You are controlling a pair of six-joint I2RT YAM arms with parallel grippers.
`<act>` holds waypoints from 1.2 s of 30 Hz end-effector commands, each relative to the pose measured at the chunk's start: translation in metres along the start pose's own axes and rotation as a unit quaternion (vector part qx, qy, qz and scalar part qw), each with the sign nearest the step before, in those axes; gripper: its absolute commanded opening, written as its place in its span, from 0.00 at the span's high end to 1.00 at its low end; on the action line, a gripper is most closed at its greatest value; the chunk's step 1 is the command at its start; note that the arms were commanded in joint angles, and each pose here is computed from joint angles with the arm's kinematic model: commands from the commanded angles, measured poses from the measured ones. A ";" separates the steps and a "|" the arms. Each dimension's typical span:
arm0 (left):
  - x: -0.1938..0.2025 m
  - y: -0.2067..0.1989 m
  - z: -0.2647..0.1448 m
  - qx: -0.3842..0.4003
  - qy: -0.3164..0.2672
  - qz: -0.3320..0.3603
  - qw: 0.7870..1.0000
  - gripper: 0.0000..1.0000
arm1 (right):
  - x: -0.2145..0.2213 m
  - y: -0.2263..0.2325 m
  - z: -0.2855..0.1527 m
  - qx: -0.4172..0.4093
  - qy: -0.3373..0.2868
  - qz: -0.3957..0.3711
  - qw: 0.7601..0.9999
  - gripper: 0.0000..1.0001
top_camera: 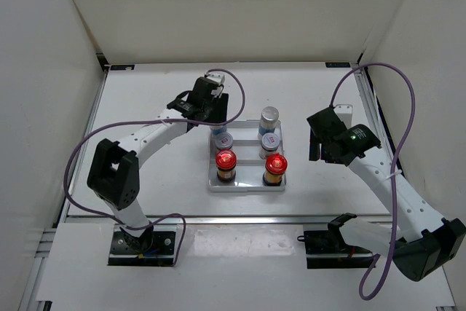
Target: Organize the condiment bottles
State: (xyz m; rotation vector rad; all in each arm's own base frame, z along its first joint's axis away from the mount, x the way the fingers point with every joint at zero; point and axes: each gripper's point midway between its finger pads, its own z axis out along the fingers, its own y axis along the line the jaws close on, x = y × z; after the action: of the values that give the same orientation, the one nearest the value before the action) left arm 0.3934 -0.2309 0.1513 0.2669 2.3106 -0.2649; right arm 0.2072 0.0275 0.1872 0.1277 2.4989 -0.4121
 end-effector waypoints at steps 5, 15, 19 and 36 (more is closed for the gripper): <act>-0.033 -0.015 0.000 0.026 -0.061 -0.004 0.998 0.25 | -0.004 0.002 0.001 -0.002 -0.004 -0.003 1.000 0.01; -0.065 0.008 -0.059 -0.056 -0.103 -0.005 0.993 0.00 | -0.007 0.002 0.000 -0.006 -0.011 0.002 1.000 0.01; -0.062 0.036 -0.132 -0.088 -0.167 -0.036 0.981 0.00 | -0.008 -0.001 -0.001 -0.002 -0.017 0.005 1.000 0.01; 0.070 0.125 -0.194 -0.188 -0.244 0.053 0.950 0.00 | -0.008 0.011 -0.014 -0.068 -0.043 0.013 0.997 0.01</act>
State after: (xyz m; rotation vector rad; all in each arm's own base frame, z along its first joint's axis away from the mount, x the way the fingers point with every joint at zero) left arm 0.2439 -0.0598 0.2011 0.1191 1.8948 0.1057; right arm 0.2030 0.0346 0.2026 0.1051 2.4303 -0.2623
